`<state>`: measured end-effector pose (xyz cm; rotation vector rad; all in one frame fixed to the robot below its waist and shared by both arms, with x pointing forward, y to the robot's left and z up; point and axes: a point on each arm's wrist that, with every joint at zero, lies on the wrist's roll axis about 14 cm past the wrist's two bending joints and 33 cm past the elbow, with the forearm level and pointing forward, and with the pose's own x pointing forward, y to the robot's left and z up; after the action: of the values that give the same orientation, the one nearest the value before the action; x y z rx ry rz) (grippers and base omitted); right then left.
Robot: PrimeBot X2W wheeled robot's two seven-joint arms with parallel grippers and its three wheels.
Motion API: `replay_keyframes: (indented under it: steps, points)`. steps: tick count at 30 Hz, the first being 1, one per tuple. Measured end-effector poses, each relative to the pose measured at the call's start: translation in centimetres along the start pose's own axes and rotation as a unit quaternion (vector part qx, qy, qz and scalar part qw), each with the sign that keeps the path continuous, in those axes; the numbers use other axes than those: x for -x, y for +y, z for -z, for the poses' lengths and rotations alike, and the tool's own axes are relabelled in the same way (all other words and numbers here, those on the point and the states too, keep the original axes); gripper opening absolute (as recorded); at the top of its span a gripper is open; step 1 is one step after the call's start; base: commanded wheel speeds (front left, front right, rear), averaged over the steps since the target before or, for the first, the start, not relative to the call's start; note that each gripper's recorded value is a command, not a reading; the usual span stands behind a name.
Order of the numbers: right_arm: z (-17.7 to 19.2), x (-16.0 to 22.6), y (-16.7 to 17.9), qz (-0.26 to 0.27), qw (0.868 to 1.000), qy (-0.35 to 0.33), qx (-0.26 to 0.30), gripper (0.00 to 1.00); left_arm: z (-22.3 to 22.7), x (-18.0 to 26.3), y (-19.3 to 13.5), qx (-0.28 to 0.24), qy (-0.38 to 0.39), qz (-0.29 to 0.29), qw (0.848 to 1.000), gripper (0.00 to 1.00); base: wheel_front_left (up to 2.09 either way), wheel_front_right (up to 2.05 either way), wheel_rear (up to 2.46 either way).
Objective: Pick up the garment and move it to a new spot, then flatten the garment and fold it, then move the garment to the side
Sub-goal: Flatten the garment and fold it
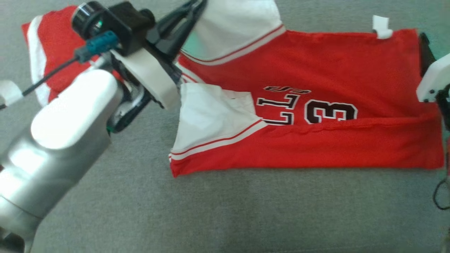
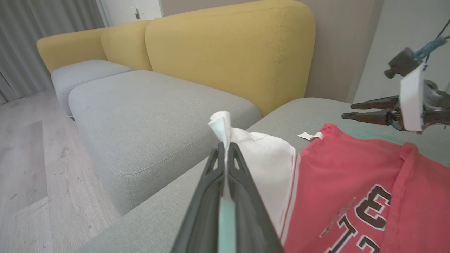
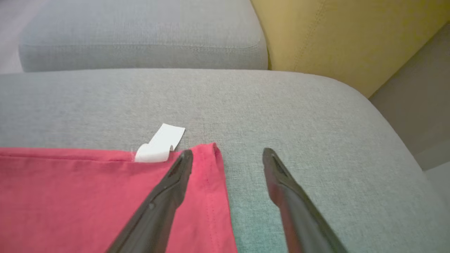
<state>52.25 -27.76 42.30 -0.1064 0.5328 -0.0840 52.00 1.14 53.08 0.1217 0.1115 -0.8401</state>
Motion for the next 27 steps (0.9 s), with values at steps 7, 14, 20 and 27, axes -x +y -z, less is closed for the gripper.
replay_keyframes:
  steps: [7, 14, 20, 27]
  points:
    - [2.1, -2.4, 0.2, 0.003, 0.998, 0.057, 0.026, 1.0, 0.9, 0.6, -0.4, 0.011, 0.008, 0.001, 1.0, 0.0, 0.0, 0.0, 0.0]
    - [3.3, -4.2, 0.6, -0.001, 0.995, 0.09, 0.034, 1.0, 2.5, 0.4, -0.7, 0.019, 0.023, 0.007, 1.0, 0.0, 0.0, 0.0, 0.0]
    - [3.7, -4.9, 1.0, -0.006, 0.994, 0.1, 0.047, 1.0, 3.4, 0.3, -0.4, 0.02, 0.032, 0.007, 0.999, 0.0, 0.0, 0.0, 0.0]
    - [3.4, -4.5, 0.9, -0.01, 0.995, 0.09, 0.038, 0.0, 3.7, 0.4, 0.1, 0.013, 0.042, -0.005, 0.999, 0.0, 0.0, 0.0, 0.0]
